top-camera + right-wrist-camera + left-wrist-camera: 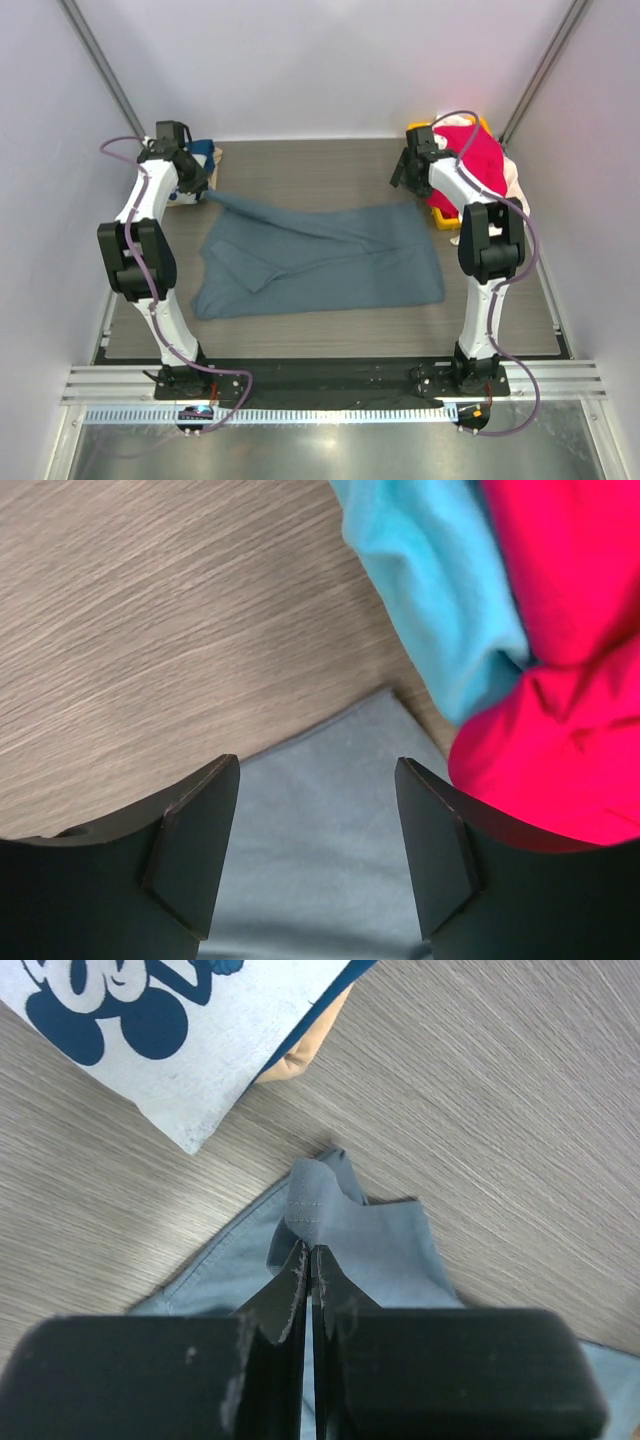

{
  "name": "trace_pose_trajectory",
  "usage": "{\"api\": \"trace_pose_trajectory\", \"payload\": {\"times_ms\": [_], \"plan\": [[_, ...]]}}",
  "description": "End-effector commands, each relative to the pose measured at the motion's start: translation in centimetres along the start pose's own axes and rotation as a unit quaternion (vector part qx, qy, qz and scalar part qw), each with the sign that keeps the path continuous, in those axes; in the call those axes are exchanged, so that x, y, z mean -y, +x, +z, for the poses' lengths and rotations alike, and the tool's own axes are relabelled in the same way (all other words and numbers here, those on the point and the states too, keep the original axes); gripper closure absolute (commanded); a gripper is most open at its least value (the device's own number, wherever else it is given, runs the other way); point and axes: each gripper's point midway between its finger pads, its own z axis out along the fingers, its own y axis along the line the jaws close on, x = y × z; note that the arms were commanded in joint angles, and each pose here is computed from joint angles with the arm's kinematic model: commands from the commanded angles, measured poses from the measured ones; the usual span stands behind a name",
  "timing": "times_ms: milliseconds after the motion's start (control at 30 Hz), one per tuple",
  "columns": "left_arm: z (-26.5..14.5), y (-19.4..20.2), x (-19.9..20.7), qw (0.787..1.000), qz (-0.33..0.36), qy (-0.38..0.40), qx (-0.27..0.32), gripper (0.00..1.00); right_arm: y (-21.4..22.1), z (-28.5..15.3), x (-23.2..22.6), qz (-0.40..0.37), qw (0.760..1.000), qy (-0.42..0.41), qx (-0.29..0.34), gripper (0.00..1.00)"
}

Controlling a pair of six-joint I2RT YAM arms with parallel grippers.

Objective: Fold and stack the t-shirts
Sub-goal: Fold the tshirt

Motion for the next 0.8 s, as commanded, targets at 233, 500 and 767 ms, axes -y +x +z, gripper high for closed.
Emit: {"api": "trace_pose_trajectory", "payload": {"times_ms": [233, 500, 767], "plan": [[-1.4, -1.7, 0.8, 0.999, 0.004, 0.015, 0.032, 1.0, 2.5, 3.5, 1.9, -0.04, 0.996, 0.076, -0.019, 0.37], [-0.7, -1.3, 0.6, 1.0, 0.004, 0.013, 0.025, 1.0, 2.0, 5.4, 2.6, -0.049, 0.995, 0.092, -0.003, 0.46], [-0.4, -1.0, 0.6, 1.0, 0.005, 0.013, 0.021, 1.0, 2.5, 6.6, 2.6, -0.038, 0.996, 0.079, -0.01, 0.61]]}}
